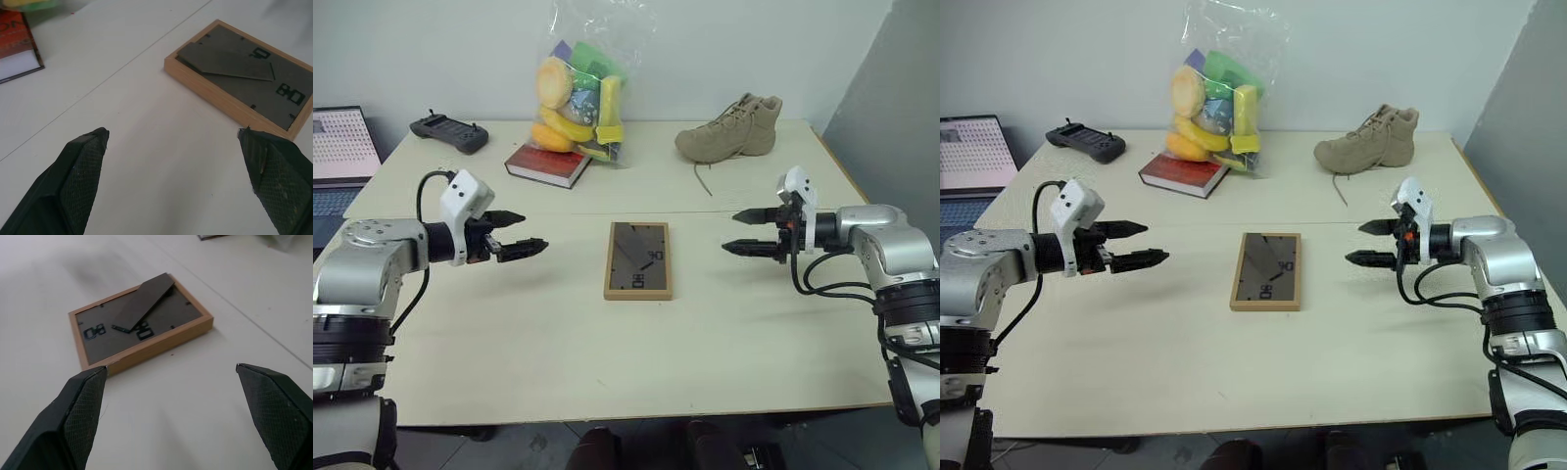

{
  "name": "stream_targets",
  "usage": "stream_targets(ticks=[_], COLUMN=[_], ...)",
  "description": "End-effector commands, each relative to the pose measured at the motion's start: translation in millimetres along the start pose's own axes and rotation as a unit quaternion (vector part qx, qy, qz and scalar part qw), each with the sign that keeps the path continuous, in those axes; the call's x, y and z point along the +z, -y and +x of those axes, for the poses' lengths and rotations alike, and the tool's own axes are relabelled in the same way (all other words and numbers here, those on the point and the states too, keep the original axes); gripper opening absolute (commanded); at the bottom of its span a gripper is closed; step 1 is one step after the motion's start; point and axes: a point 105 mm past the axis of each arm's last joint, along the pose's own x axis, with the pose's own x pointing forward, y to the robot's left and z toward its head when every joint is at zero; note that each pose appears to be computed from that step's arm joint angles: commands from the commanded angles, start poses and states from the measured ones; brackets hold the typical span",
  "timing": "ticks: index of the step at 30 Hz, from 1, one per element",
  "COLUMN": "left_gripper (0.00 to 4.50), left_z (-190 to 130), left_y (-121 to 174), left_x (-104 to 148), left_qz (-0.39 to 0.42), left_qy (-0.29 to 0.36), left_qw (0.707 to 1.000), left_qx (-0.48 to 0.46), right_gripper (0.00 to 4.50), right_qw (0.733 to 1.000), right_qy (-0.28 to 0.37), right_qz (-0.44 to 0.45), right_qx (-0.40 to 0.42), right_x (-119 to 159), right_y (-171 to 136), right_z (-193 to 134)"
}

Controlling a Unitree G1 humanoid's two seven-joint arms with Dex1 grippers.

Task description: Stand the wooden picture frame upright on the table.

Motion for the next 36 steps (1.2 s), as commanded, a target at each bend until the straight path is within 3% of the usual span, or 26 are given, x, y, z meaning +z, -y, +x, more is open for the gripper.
stream_targets(ticks=[1,8,9,18,22,28,30,36], left_gripper=[4.50,4.50,4.33,2.63,1.69,0.27,0.02,0.02], left_z=[0,21,27,93,120,135,136,127], left_y=[-1,-11,-13,-24,-5,19,26,46], left_x=[14,7,7,-6,-14,-23,-24,-26], left_qz=[0.040,0.043,0.046,0.057,0.050,0.037,0.036,0.060], left_qy=[0.011,0.031,0.037,0.042,0.044,0.046,0.045,0.032], left_qw=[0.999,0.997,0.996,0.982,0.981,0.982,0.983,0.987], left_qx=[0.005,0.053,0.063,0.177,0.180,0.180,0.177,0.142], right_gripper=[4.46,4.46,4.49,2.61,1.60,0.05,0.00,0.00], right_qw=[1.000,0.995,0.994,0.986,0.982,0.979,0.983,0.995], right_qy=[0.006,0.012,0.017,0.009,-0.003,-0.001,0.013,0.045], right_qz=[-0.026,-0.035,-0.032,-0.054,-0.063,-0.066,-0.060,-0.030], right_qx=[0.006,-0.093,-0.106,-0.158,-0.176,-0.190,-0.172,-0.087], right_x=[12,6,5,-12,-25,-28,-25,-15], right_y=[-4,22,26,31,26,19,10,-23], right_z=[-2,16,21,83,106,126,133,138])
